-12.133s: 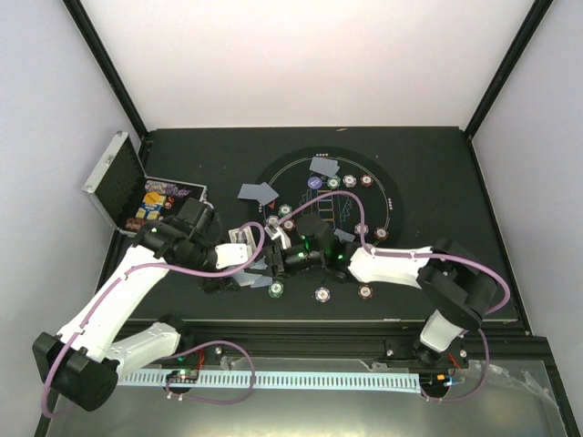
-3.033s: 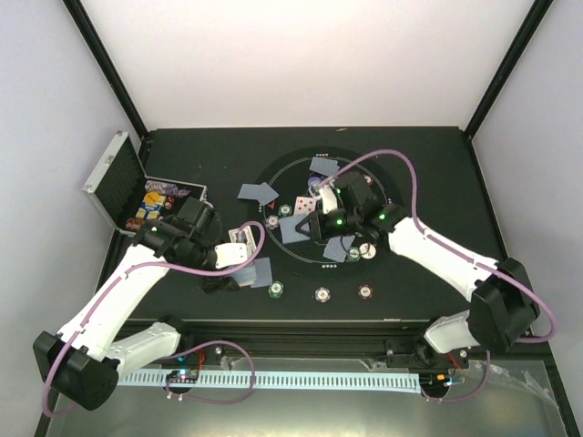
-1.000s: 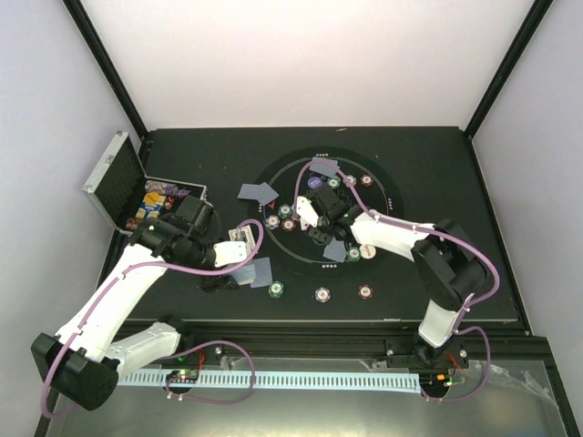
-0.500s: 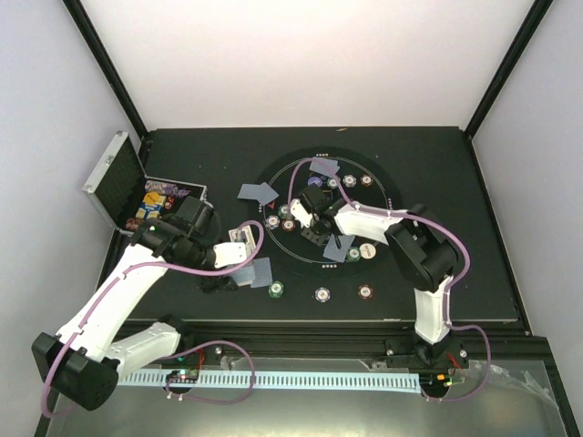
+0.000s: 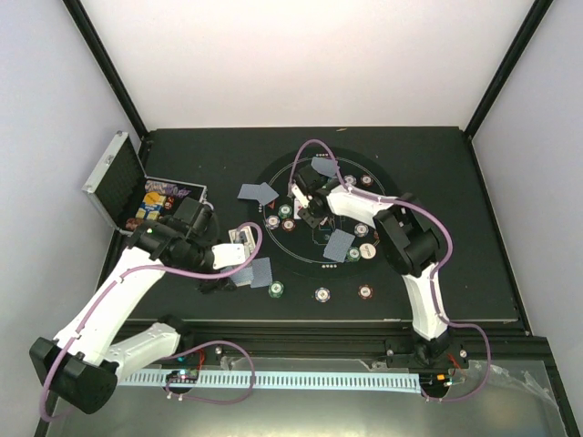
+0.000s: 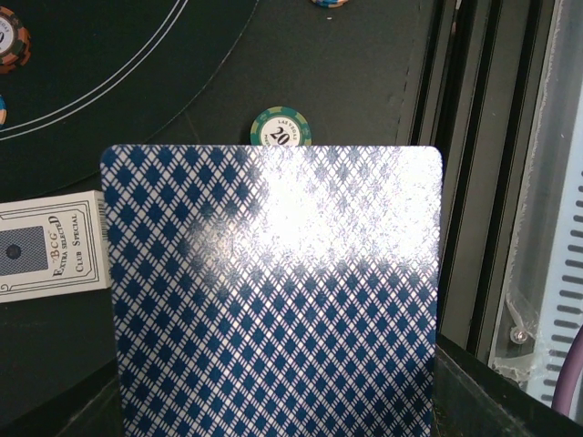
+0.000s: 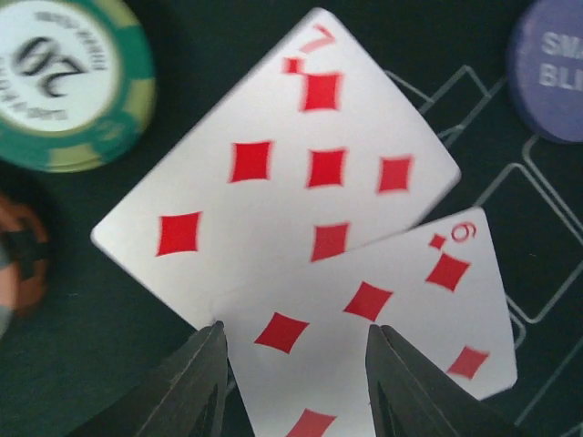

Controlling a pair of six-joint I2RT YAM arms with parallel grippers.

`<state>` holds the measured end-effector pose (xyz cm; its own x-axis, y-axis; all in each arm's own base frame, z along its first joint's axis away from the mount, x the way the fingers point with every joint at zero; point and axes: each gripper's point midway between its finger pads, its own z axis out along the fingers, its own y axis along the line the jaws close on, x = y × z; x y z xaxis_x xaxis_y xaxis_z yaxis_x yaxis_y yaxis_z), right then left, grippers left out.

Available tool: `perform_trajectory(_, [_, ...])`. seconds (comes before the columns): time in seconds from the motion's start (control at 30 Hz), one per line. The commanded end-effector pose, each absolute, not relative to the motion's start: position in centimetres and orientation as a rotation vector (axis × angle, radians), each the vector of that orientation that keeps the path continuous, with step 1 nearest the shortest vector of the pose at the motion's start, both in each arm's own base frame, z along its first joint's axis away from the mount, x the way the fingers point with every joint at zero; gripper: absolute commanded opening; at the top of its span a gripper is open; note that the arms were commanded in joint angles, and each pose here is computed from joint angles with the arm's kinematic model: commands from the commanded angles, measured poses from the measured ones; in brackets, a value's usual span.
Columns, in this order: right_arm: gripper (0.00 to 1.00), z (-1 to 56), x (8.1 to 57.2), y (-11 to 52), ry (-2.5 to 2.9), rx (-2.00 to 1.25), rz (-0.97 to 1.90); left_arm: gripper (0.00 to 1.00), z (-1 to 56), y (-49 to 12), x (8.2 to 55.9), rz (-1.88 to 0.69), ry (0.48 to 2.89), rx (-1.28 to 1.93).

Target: Distribute texas hold em gaming equipment

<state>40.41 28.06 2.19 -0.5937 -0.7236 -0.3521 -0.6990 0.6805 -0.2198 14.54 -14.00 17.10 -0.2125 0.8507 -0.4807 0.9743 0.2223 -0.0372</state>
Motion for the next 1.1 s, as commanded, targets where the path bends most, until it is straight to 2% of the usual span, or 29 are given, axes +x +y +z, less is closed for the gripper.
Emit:
perform_trajectory(0.0, [0.44, 2.0, 41.8, 25.2, 2.535, -1.008, -0.193, 0.02, 17.3, -13.6, 14.1, -0.458, 2.134, 1.709])
perform_trajectory(0.23, [0.54, 9.3, 41.5, 26.9, 2.38, -0.947, -0.015, 0.02, 17.3, -13.7, 14.1, -0.471, 2.135, 1.709])
perform_trajectory(0.43, [0.77, 19.2, 39.9, 28.4, 2.185, -0.753, 0.292, 0.01, 17.4, -13.8, 14.0, -0.472, 2.126, 1.705])
perform_trajectory(0.47, [0.84, 21.0, 39.7, 28.3, 2.161, -0.664, 0.361, 0.02, 17.4, -13.8, 14.0, -0.474, 2.123, 1.704])
perform_trajectory(0.5, [0.96, 23.0, 39.6, 28.0, 2.129, -0.582, 0.429, 0.02, 17.4, -13.8, 14.0, -0.475, 2.12, 1.703])
perform_trajectory(0.53, [1.0, 24.6, 39.6, 27.5, 2.116, -0.488, 0.487, 0.02, 17.5, -13.9, 14.0, -0.479, 2.116, 1.702])
perform_trajectory(0.67, [1.0, 27.7, 38.6, 27.6, 2.066, -0.453, 0.818, 0.02, 17.8, -14.0, 14.0, -0.488, 2.114, 1.697])
perform_trajectory(0.83, [1.0, 25.8, 36.6, 29.1, 2.21, -0.47, 1.03, 0.02, 17.8, -14.0, 14.0, -0.484, 2.11, 1.694])
perform_trajectory(1.07, [0.94, 25.9, 27.0, 32.2, 2.22, -0.455, 1.309, 0.01, 17.8, -14.2, 14.2, -0.493, 2.103, 1.69])
